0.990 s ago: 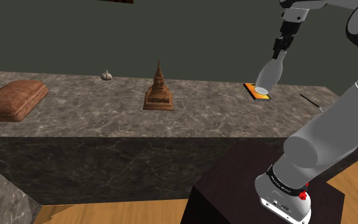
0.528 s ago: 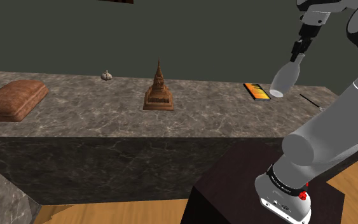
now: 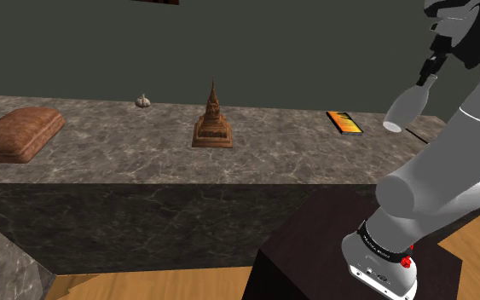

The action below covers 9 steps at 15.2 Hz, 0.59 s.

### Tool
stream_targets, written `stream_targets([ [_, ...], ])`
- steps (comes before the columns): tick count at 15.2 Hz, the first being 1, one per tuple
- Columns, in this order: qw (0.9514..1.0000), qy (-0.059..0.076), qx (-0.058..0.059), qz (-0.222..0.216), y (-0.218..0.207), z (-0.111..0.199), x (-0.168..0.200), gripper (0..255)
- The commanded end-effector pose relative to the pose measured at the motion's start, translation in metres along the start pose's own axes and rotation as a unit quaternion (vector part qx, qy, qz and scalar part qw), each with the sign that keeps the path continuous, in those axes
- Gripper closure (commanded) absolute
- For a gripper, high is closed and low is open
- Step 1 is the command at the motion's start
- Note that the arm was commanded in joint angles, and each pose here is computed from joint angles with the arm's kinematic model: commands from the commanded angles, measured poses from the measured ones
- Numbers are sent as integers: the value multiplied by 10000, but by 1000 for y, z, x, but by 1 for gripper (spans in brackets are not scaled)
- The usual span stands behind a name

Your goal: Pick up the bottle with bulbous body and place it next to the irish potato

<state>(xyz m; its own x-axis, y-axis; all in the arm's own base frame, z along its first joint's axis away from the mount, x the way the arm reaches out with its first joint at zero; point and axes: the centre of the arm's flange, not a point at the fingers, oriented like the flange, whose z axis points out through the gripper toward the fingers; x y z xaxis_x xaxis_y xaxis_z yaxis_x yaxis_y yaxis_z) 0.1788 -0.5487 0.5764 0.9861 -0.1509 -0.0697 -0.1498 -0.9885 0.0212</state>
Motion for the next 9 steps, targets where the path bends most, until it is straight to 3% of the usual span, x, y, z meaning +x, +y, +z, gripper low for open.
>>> stream_targets([
  [1, 10000, 2, -4, -12, 18, 3, -18, 255],
  [9, 10000, 2, -4, -12, 95, 10, -89, 255],
])
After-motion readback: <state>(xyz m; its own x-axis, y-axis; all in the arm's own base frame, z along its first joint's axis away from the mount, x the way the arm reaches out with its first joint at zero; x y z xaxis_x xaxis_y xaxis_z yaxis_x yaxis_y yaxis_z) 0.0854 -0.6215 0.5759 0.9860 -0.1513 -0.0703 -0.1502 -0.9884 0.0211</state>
